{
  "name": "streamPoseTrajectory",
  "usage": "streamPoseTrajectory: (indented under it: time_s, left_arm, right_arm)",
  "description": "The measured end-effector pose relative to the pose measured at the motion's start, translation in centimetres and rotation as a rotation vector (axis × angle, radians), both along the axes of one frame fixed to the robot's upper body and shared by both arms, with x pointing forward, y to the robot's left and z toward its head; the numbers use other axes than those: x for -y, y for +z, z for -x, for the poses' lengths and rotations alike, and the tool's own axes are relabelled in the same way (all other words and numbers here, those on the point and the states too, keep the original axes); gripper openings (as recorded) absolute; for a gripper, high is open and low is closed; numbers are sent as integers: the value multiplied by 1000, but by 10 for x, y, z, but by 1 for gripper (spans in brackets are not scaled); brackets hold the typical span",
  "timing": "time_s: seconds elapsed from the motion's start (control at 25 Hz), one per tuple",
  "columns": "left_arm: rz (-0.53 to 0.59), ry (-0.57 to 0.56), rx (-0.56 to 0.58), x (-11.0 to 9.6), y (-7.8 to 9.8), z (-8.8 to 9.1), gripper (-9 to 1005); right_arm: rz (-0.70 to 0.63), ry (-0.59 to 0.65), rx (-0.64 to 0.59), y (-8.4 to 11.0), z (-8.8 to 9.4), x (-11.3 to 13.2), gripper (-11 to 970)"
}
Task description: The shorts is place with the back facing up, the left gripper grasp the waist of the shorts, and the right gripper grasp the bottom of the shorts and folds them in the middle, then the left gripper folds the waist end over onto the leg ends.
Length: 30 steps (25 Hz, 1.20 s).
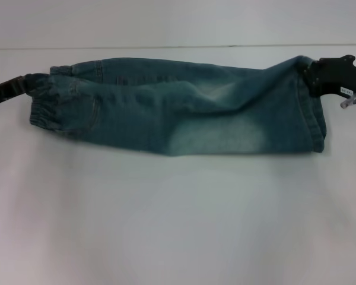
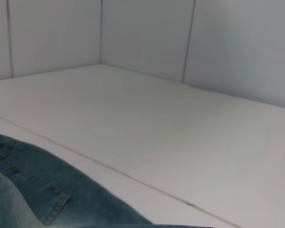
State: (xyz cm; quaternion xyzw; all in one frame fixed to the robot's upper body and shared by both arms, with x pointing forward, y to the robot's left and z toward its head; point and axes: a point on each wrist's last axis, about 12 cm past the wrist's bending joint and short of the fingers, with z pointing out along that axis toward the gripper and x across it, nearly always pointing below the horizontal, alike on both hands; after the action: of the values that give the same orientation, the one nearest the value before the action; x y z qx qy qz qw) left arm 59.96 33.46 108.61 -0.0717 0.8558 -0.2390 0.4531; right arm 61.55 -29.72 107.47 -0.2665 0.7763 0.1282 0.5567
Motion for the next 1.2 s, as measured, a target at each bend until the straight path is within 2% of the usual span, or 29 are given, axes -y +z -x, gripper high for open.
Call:
streamPoseTrajectory:
  time_s: [0.24,0.64,0.84,1.2]
  left_arm:
    - [-79,32,12,14,-5,-12,52]
    - [-67,30,120,25,8,-25,53]
    - [-98,49,119,30,6,-31,53]
    - [-159,55,114,37,3,-38,52]
  right_arm:
    - [34,-68,5,-7,-7,-6,35]
    - [67,-124,24,-14,-12,-12,35]
    - [62,-148,59,-11,-15,-13,35]
    - [138,-162,37,-17,-20,-19,34]
